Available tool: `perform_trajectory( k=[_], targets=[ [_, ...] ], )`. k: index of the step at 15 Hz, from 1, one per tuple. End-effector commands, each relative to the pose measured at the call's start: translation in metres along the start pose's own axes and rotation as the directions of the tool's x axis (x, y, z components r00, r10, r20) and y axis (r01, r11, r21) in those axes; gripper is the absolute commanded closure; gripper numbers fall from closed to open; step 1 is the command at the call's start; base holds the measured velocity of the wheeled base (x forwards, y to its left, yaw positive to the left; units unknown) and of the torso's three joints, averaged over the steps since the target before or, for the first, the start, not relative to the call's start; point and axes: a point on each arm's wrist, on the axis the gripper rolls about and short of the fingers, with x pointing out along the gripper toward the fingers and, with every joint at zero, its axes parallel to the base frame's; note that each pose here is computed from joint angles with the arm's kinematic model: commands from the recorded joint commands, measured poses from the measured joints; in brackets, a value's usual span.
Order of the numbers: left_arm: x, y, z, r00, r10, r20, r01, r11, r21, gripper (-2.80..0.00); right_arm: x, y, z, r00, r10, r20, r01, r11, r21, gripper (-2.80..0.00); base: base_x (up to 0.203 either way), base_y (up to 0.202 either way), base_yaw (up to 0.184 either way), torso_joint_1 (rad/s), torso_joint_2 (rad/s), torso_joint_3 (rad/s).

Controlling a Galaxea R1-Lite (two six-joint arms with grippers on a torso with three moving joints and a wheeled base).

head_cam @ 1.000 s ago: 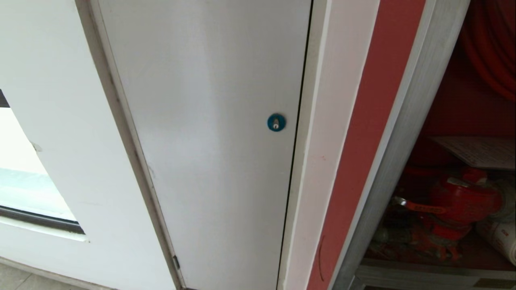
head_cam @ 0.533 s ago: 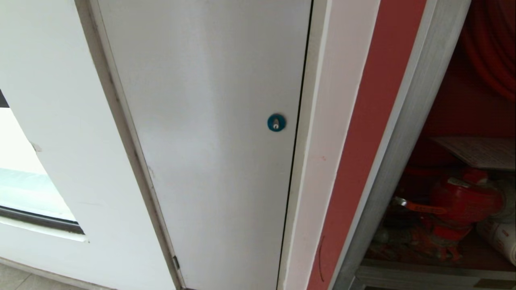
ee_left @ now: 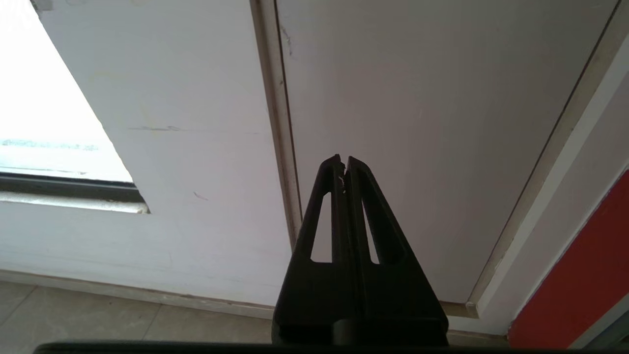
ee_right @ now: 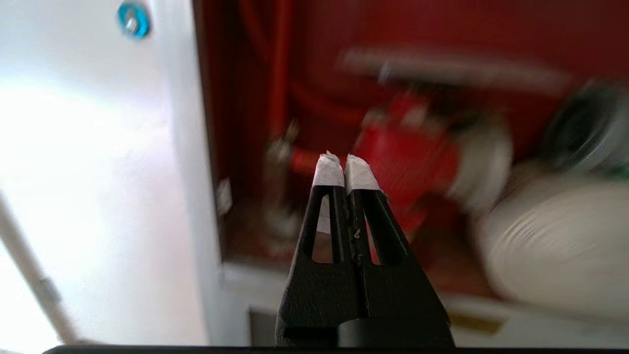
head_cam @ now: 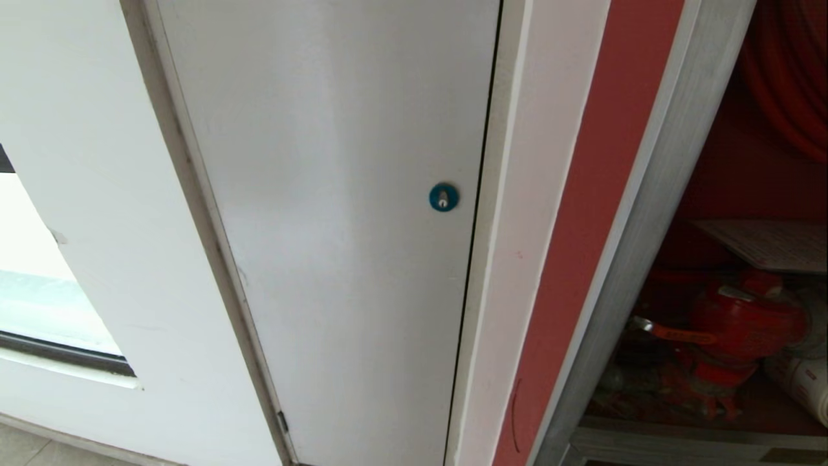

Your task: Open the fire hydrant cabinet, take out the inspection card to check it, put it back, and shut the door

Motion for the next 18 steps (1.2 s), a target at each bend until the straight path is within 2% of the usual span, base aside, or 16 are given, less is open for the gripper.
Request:
perform_trajectory(
  k=[1, 3, 6, 8, 9, 10, 12, 13, 15, 16, 17, 18],
  targets=[
    [0.001, 0.0, -0.002, 1.0, 0.0, -0.007, 0.0, 1.0, 0.0, 0.0, 0.027, -0.002, 0.033, 0.998, -0.022, -0.059, 0.018, 0.998, -0.065, 0.0, 0.0, 0.0, 0.0, 0.0, 0.0, 0.0],
    [0.001, 0.0, -0.002, 1.0, 0.0, -0.007, 0.0, 1.0, 0.0, 0.0, 0.033, -0.003, 0.044, 0.998, -0.034, -0.053, 0.019, 0.965, -0.262, 0.0, 0.0, 0.0, 0.0, 0.0, 0.0, 0.0],
    [0.001, 0.0, -0.002, 1.0, 0.0, -0.007, 0.0, 1.0, 0.0, 0.0, 0.056, -0.004, 0.06, 0.995, -0.035, -0.096, -0.003, 0.928, -0.373, 0.0, 0.0, 0.0, 0.0, 0.0, 0.0, 0.0],
    [0.001, 0.0, -0.002, 1.0, 0.0, -0.007, 0.0, 1.0, 0.0, 0.0, 0.062, -0.004, 0.063, 0.992, -0.034, -0.122, -0.036, 0.849, -0.527, 0.0, 0.0, 0.0, 0.0, 0.0, 0.0, 0.0],
    [0.001, 0.0, -0.002, 1.0, 0.0, -0.007, 0.0, 1.0, 0.0, 0.0, 0.063, -0.004, 0.062, 0.988, -0.032, -0.149, -0.065, 0.795, -0.603, 0.0, 0.0, 0.0, 0.0, 0.0, 0.0, 0.0],
    [0.001, 0.0, -0.002, 1.0, 0.0, -0.007, 0.0, 1.0, 0.0, 0.0, 0.064, -0.004, 0.064, 0.984, -0.033, -0.178, -0.098, 0.73, -0.677, 0.0, 0.0, 0.0, 0.0, 0.0, 0.0, 0.0],
    [0.001, 0.0, -0.002, 1.0, 0.0, -0.007, 0.0, 1.0, 0.0, 0.0, 0.062, -0.006, 0.078, 0.971, -0.065, -0.23, -0.139, 0.628, -0.766, 0.0, 0.0, 0.0, 0.0, 0.0, 0.0, 0.0],
    [0.001, 0.0, -0.002, 1.0, 0.0, -0.007, 0.0, 1.0, 0.0, 0.0, 0.057, -0.007, 0.08, 0.947, -0.11, -0.302, -0.19, 0.567, -0.802, 0.0, 0.0, 0.0, 0.0, 0.0, 0.0, 0.0],
    [0.001, 0.0, -0.002, 1.0, 0.0, -0.007, 0.0, 1.0, 0.0, 0.0, 0.05, -0.01, 0.078, 0.873, -0.259, -0.412, -0.277, 0.431, -0.859, 0.0, 0.0, 0.0, 0.0, 0.0, 0.0, 0.0],
    [0.001, 0.0, -0.002, 1.0, 0.0, -0.007, 0.0, 1.0, 0.0, 0.0, 0.053, -0.013, 0.077, 0.823, -0.369, -0.432, -0.293, 0.376, -0.879, 0.0, 0.0, 0.0, 0.0, 0.0, 0.0, 0.0],
    [0.001, 0.0, -0.002, 1.0, 0.0, -0.007, 0.0, 1.0, 0.0, 0.0, 0.061, -0.015, 0.075, 0.756, -0.48, -0.446, -0.317, 0.328, -0.89, 0.0, 0.0, 0.0, 0.0, 0.0, 0.0, 0.0],
    [0.001, 0.0, -0.002, 1.0, 0.0, -0.007, 0.0, 1.0, 0.0, 0.0, 0.072, -0.016, 0.072, 0.7, -0.548, -0.457, -0.348, 0.297, -0.889, 0.0, 0.0, 0.0, 0.0, 0.0, 0.0, 0.0]
  ],
)
